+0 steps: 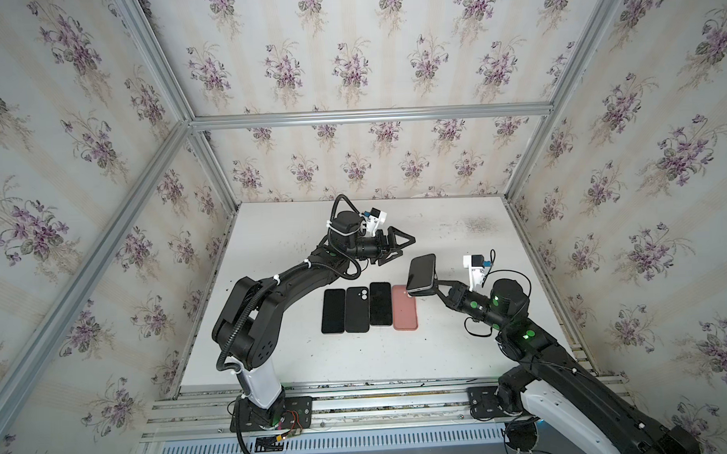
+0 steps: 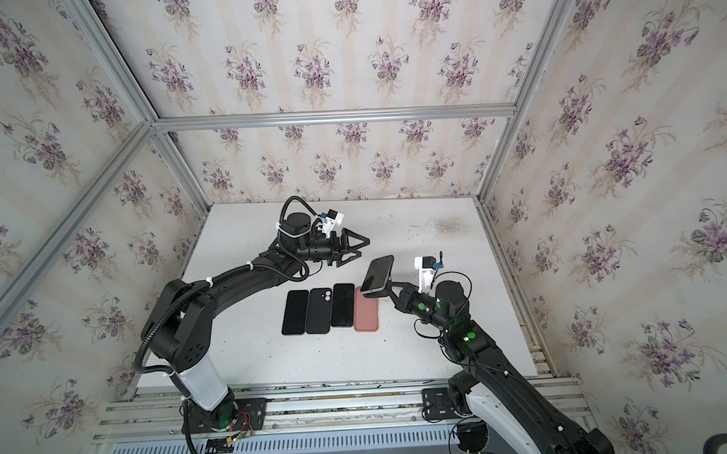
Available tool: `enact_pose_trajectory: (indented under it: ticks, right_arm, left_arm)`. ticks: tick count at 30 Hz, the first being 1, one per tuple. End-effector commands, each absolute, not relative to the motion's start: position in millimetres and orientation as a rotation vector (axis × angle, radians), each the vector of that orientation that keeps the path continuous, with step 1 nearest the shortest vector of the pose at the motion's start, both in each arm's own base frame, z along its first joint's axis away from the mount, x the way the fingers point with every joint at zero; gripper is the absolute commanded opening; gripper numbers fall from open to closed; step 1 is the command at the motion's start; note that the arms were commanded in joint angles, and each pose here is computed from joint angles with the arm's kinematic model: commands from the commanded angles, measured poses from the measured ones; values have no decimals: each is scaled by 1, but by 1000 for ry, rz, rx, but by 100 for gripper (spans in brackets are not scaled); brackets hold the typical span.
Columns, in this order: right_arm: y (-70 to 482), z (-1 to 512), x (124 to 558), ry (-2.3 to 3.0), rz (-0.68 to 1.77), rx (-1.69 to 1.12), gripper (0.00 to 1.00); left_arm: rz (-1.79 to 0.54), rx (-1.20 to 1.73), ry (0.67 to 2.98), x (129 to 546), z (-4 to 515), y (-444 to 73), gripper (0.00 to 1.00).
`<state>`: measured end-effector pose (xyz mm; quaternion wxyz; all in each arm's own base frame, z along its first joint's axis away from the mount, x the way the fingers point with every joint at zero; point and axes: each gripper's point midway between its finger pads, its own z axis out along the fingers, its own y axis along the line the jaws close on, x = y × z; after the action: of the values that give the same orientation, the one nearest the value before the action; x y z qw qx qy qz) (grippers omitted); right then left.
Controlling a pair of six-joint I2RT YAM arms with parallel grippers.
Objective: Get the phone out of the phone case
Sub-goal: 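Hold the black-cased phone with the right gripper while the left gripper reaches across, then grasp the silver phone with the left gripper and pull it from the black case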
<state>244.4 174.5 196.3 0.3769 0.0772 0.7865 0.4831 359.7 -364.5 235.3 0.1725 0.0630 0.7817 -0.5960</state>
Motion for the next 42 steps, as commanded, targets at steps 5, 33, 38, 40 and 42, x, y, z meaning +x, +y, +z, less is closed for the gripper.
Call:
enact_pose_trajectory:
  ticks: [5,33,38,40,42]
  right_arm:
    - [161,178,246,2061,1184,314,0]
    - [160,174,239,2116,1219,326,0]
    - [161,175,237,2115,1226,320,0]
    - [161,175,236,2115,1228,318,0]
    - [161,176,235,2114,1231,315,0]
  left_arm:
    - [-1426,535,2254,327,235,-371,97]
    - [-542,1251,2290,260,162,-411,78]
    - [-504,1227,2289,265,163,-410,68]
    - [-507,1231,2289,264,162,-410,65]
    - [-508,1229,2290,264,162,-410,60]
